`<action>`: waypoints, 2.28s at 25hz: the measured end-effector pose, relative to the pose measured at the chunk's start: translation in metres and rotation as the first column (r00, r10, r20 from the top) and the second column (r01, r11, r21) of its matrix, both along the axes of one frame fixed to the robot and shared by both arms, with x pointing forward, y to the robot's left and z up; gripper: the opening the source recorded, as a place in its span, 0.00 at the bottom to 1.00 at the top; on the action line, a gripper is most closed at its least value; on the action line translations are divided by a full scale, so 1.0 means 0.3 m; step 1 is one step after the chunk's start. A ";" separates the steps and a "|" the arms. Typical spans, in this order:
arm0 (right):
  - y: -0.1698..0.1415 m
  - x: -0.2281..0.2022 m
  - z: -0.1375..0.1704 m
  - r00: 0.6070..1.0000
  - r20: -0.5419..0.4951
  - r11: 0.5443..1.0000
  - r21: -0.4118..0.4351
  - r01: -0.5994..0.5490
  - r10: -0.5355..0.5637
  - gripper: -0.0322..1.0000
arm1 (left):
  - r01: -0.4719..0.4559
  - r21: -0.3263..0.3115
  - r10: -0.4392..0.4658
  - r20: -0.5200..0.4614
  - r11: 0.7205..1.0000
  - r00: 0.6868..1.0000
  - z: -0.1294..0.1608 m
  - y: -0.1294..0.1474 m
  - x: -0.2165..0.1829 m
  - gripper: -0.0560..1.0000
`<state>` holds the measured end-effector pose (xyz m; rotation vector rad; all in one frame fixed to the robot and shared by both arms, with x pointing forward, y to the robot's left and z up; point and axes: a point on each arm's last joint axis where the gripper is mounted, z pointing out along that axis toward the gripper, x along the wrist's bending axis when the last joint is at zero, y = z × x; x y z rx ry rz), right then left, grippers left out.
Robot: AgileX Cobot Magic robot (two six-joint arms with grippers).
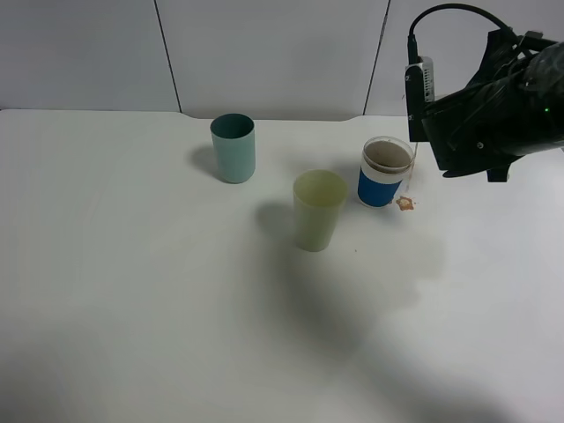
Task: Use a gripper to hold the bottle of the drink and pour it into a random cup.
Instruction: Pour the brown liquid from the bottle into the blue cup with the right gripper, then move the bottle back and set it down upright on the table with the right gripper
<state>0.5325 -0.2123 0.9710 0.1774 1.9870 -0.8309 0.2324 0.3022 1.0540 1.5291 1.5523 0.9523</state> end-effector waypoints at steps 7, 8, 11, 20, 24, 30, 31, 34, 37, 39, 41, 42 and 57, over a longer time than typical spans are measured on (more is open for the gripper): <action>0.007 0.003 -0.006 0.999 0.037 0.997 0.077 0.002 -0.004 0.38 | 0.000 0.000 0.000 0.000 1.000 1.000 0.000 0.000 0.000 0.93; 0.007 0.003 -0.006 0.998 0.054 0.995 0.099 0.010 -0.015 0.38 | 0.000 0.000 0.000 0.000 1.000 1.000 0.000 0.000 0.000 0.93; 0.007 0.003 -0.006 0.992 0.110 0.985 0.171 0.035 -0.055 0.38 | 0.000 0.000 0.000 0.000 1.000 1.000 0.000 0.000 0.000 0.93; 0.022 -0.009 0.000 0.952 0.211 0.843 0.532 0.080 -0.223 0.38 | 0.000 0.000 0.000 0.000 1.000 1.000 0.000 0.000 0.000 0.93; 0.031 -0.023 0.062 0.920 0.257 0.700 0.714 0.025 -0.295 0.38 | 0.000 0.000 0.000 0.000 1.000 1.000 0.000 0.000 0.000 0.93; -0.005 -0.051 0.186 0.841 0.313 0.463 0.882 -0.086 -0.441 0.38 | 0.000 0.000 0.000 0.000 1.000 1.000 0.000 0.000 0.000 0.93; -0.012 -0.055 0.202 0.834 0.314 0.435 0.895 -0.100 -0.454 0.38 | 0.000 0.000 0.000 0.000 1.000 1.000 0.000 0.000 0.000 0.93; -0.036 -0.063 0.232 0.825 0.294 0.361 0.925 -0.119 -0.482 0.38 | 0.000 0.000 0.000 0.000 1.000 1.000 0.000 0.000 0.000 0.93; -0.058 -0.058 0.236 0.835 0.234 0.262 0.958 -0.112 -0.498 0.38 | 0.000 0.000 0.000 0.000 1.000 1.000 0.000 0.000 0.000 0.93; -0.066 -0.051 0.227 0.854 0.178 0.194 0.977 -0.093 -0.488 0.38 | 0.000 0.000 0.000 0.000 1.000 1.000 0.000 0.000 0.000 0.93; -0.069 -0.042 0.218 0.886 0.130 0.135 0.988 -0.078 -0.444 0.38 | 0.000 0.000 0.000 0.000 1.000 1.000 0.000 0.000 0.000 0.93; -0.069 -0.038 0.215 0.902 0.110 0.109 0.992 -0.071 -0.418 0.38 | 0.000 0.000 0.000 0.000 1.000 1.000 0.000 0.000 0.000 0.93; -0.299 -0.024 0.151 0.898 0.168 -0.088 0.971 -0.222 -0.406 0.38 | 0.000 0.000 0.000 0.000 1.000 1.000 0.000 0.000 0.000 0.93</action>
